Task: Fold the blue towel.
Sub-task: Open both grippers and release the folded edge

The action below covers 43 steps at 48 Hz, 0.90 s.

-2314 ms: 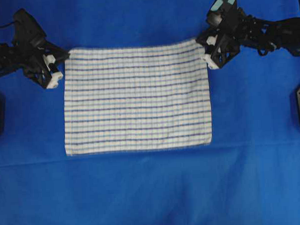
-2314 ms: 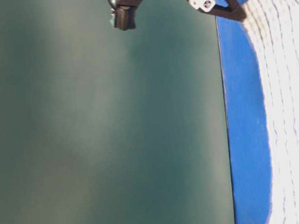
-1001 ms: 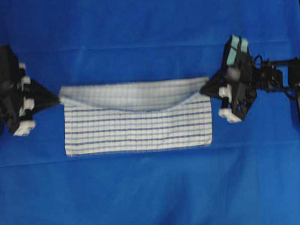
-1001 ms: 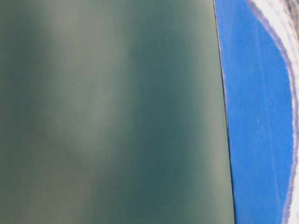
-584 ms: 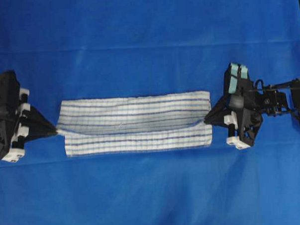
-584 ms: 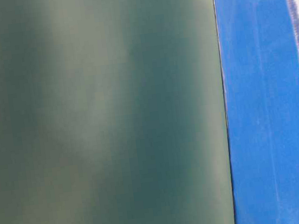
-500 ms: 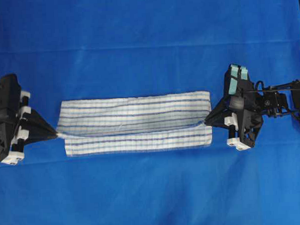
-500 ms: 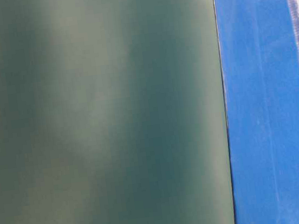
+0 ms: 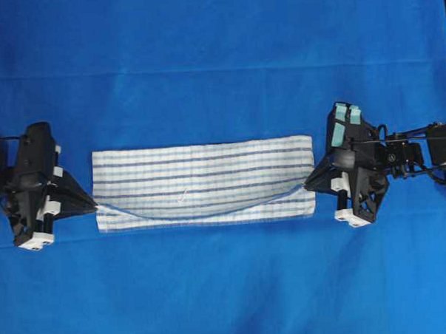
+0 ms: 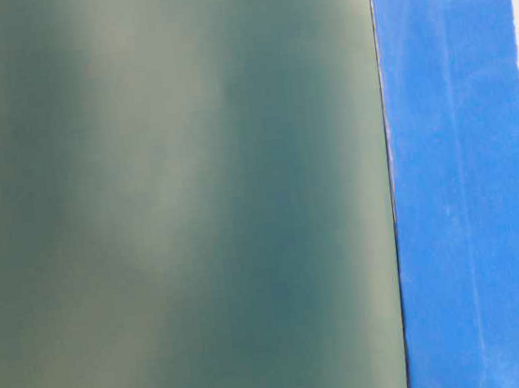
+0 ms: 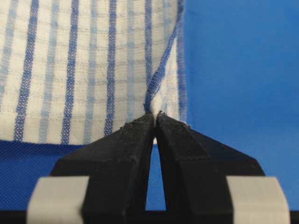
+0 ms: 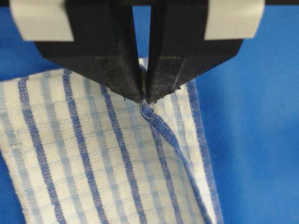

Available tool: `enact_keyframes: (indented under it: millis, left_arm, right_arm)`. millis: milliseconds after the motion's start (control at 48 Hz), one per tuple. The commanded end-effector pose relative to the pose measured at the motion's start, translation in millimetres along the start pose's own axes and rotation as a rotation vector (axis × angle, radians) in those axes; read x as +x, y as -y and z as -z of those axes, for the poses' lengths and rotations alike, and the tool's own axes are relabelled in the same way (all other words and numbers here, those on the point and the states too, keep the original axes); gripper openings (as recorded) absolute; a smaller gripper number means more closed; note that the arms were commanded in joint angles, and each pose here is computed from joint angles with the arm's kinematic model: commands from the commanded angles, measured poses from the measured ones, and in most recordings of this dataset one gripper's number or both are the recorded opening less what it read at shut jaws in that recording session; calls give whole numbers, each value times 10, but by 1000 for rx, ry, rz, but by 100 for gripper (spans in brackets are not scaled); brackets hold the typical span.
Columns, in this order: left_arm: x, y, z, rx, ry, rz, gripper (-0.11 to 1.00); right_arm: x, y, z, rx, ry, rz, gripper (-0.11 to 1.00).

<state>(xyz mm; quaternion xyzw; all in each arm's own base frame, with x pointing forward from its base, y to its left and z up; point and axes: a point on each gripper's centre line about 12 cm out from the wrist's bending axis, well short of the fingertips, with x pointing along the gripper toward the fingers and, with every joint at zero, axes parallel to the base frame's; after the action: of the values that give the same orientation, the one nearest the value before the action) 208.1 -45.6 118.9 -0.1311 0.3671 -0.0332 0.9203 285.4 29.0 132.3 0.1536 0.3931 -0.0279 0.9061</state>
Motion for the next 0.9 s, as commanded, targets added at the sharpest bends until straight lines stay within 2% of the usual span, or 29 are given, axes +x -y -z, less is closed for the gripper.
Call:
enact_keyframes:
  millis: [0, 42, 83, 209, 250, 292, 334, 417, 646, 876]
  left_arm:
    - [37, 40, -77, 3, 13, 8, 8]
    - [40, 42, -80, 3, 13, 8, 15]
    - [38, 43, -83, 3, 15, 9, 24]
    - [5, 50, -101, 4, 29, 15, 53]
    - [-15, 47, -122, 4, 40, 15, 61]
    - [-41, 29, -142, 4, 55, 12, 69]
    - [-64, 5, -173, 0, 70, 5, 72]
    - [-119, -83, -228, -10, 101, -23, 71]
    - [-280, -384, -310, -31, 166, -133, 70]
    - [-285, -483, -305, -42, 168, -171, 70]
  right_arm:
    - [-2, -45, -100, 2, 24, -11, 7]
    - [5, -48, -108, 2, 25, -11, 8]
    - [11, -50, -114, 2, 25, -11, 14]
    - [1, -56, -128, -1, 31, -13, 52]
    - [-6, -44, -124, -5, 30, -11, 62]
    - [-16, -25, -136, -1, 37, -7, 66]
    - [-26, 10, -145, 3, 41, 0, 65]
    - [-36, 118, -179, 25, 53, 25, 60]
    - [-72, 496, -310, 73, 89, 116, 61]
    - [-77, 627, -308, 79, 87, 148, 61]
